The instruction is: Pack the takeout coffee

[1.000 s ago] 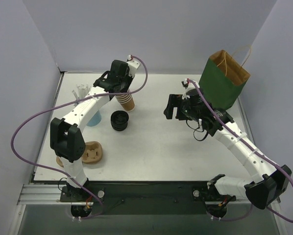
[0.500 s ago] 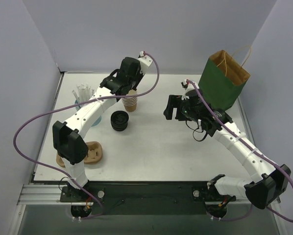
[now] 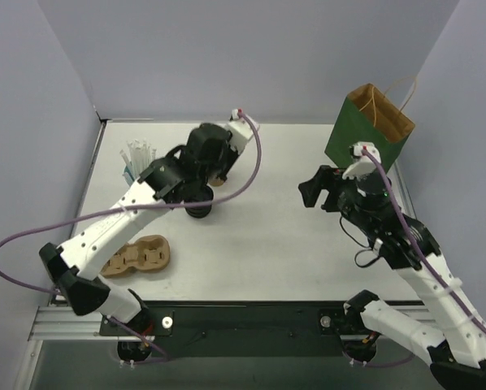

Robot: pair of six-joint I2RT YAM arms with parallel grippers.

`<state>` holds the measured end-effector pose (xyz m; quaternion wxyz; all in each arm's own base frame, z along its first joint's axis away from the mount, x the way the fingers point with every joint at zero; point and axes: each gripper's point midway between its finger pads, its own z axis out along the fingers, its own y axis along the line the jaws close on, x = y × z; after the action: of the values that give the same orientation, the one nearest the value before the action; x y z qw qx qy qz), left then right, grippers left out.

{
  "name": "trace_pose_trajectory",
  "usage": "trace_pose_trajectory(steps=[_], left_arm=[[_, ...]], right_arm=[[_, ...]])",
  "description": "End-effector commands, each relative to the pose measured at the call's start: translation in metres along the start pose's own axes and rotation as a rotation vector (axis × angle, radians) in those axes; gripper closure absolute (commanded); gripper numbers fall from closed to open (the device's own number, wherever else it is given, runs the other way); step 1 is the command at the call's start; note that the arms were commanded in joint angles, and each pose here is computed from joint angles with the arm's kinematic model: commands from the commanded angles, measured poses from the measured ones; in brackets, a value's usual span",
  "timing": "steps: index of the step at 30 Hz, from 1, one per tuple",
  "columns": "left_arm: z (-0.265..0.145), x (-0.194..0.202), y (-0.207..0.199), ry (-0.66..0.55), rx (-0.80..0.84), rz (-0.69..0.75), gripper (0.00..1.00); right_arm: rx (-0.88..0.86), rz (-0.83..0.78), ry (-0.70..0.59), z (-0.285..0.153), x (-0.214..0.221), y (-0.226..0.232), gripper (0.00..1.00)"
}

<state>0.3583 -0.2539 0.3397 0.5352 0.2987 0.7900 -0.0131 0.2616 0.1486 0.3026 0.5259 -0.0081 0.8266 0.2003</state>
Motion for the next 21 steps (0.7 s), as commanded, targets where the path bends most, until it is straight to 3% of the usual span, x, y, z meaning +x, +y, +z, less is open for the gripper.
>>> trace_pose_trajectory(steps=[1, 9, 21], left_arm=[[-0.017, 0.038, -0.043, 0.022, 0.049, -0.051, 1.0], [-0.01, 0.09, -0.128, 0.074, 0.165, -0.064, 1.0], [0.016, 0.141, -0.185, 0.192, 0.228, -0.064, 1.0]], right_arm=[[0.078, 0.009, -0.129, -0.032, -0.017, -0.024, 0.23], [0.116, 0.032, -0.224, -0.061, -0.028, -0.038, 0.23], [0.108, 0.041, -0.208, -0.064, -0.022, -0.038, 0.23]])
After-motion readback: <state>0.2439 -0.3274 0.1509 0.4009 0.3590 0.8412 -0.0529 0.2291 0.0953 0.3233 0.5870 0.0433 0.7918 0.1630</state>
